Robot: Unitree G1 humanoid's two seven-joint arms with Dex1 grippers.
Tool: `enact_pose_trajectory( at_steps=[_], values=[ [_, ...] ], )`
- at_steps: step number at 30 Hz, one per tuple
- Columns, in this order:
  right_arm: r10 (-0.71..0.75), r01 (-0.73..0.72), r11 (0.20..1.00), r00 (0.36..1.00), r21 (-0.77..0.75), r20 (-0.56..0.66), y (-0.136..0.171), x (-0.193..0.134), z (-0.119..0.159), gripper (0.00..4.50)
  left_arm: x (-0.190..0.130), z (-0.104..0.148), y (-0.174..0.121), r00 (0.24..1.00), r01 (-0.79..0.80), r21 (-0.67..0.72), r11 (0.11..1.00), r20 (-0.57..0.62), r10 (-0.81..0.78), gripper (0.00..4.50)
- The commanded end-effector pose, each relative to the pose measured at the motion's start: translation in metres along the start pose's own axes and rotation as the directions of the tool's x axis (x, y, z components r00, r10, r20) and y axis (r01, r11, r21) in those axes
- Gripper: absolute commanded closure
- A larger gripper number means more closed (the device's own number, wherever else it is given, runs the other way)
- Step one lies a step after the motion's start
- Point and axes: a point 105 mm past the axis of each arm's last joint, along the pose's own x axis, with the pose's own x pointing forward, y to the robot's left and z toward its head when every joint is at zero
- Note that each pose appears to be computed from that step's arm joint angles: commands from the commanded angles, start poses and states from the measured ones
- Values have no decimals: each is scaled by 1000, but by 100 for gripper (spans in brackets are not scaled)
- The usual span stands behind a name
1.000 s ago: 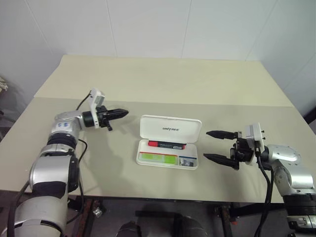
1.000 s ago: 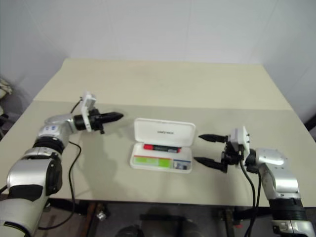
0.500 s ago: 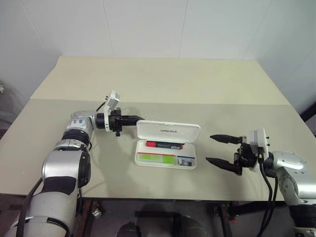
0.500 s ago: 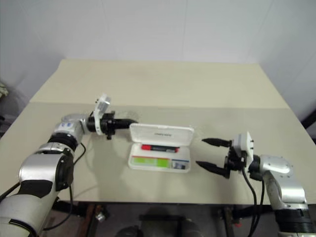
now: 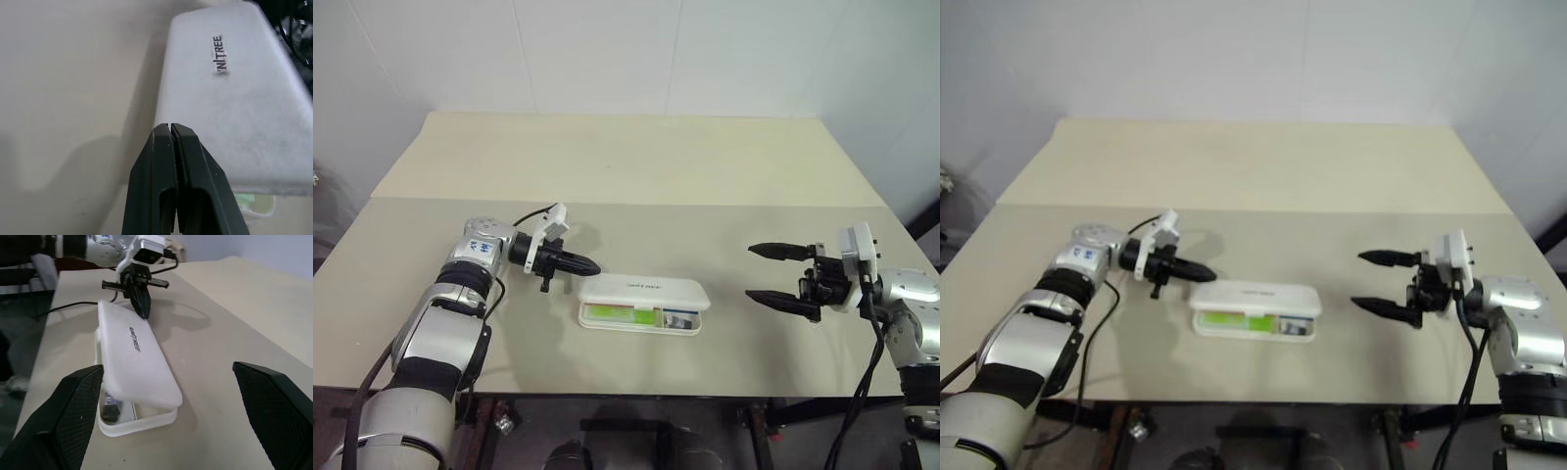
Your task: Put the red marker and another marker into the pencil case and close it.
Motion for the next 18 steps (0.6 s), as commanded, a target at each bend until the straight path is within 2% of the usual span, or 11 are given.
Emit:
enact_pose_trajectory(
  at_steps=[1,10,16,18],
  values=[
    [28,-27,998,999,-56,24,-4,1,17,0,10,2,-20,984,177,58,982,-37,-175,446],
    [54,-51,998,994,-37,98,3,12,35,0,23,-12,-25,950,260,99,961,-207,-235,446],
    [54,-52,998,995,-27,87,11,14,32,0,27,-21,-25,919,297,118,947,-305,-250,446],
    [47,-45,999,995,-26,87,11,15,31,0,26,-29,-26,893,321,129,938,-372,-254,446]
  ],
)
